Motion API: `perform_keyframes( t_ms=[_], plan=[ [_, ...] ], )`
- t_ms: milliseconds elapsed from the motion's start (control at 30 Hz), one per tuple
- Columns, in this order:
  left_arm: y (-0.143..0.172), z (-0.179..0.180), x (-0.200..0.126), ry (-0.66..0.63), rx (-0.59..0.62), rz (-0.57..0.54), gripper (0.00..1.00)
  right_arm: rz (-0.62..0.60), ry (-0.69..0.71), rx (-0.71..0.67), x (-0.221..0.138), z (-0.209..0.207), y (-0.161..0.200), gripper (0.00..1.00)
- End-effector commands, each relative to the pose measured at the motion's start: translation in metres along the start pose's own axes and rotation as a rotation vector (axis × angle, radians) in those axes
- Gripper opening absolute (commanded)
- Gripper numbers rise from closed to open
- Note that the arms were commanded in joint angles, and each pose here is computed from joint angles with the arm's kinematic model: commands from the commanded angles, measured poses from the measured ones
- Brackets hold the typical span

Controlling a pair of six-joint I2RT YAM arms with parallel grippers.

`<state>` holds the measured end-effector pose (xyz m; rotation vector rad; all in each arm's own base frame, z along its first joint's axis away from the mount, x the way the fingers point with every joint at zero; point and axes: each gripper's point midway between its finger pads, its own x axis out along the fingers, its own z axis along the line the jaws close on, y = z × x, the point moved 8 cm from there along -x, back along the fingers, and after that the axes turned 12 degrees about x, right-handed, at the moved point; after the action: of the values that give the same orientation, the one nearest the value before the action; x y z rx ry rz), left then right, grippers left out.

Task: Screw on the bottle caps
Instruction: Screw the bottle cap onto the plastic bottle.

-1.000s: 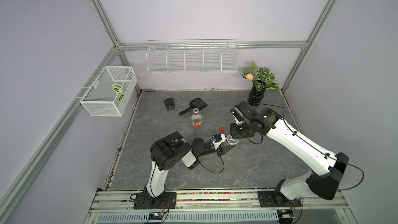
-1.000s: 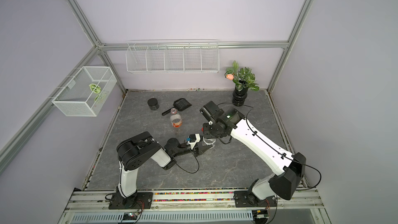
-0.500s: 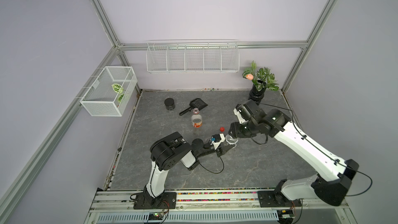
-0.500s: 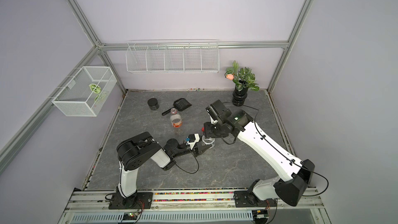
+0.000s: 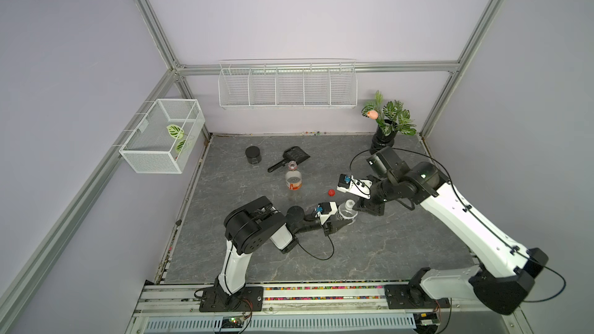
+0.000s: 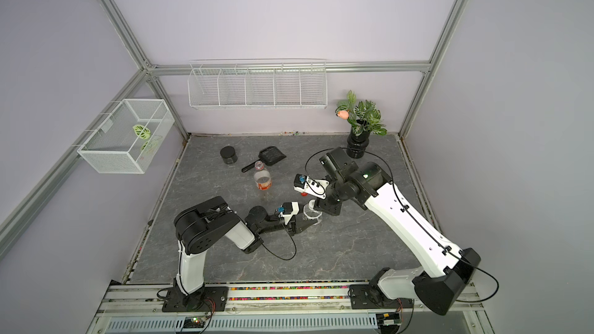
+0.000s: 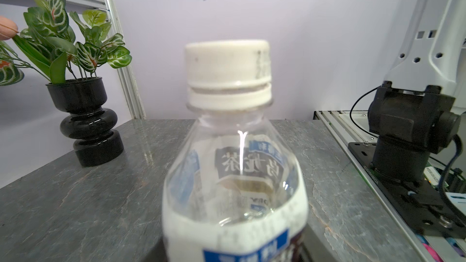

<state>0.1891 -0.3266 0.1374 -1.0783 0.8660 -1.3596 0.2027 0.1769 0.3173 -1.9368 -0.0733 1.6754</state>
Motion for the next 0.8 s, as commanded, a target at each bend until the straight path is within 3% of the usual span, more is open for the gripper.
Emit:
perform_keyframes(
  t_ms=[0,300,667,767],
  plan=[
    [0.017,-0.010,0.001,0.068,-0.056,0.061,0.47,0.050,-0.074,-0.143,0.003,0.002,0.000,0.53],
    [0.017,-0.012,0.001,0.077,-0.064,0.070,0.47,0.090,-0.141,-0.152,0.025,-0.003,-0.004,0.50],
    [0.019,-0.011,0.002,0.078,-0.071,0.073,0.47,0.150,-0.243,-0.063,0.030,-0.004,-0.004,0.21],
    [0.019,-0.010,0.002,0.066,-0.069,0.077,0.47,0.193,-0.254,0.002,0.034,-0.004,-0.002,0.19]
  ],
)
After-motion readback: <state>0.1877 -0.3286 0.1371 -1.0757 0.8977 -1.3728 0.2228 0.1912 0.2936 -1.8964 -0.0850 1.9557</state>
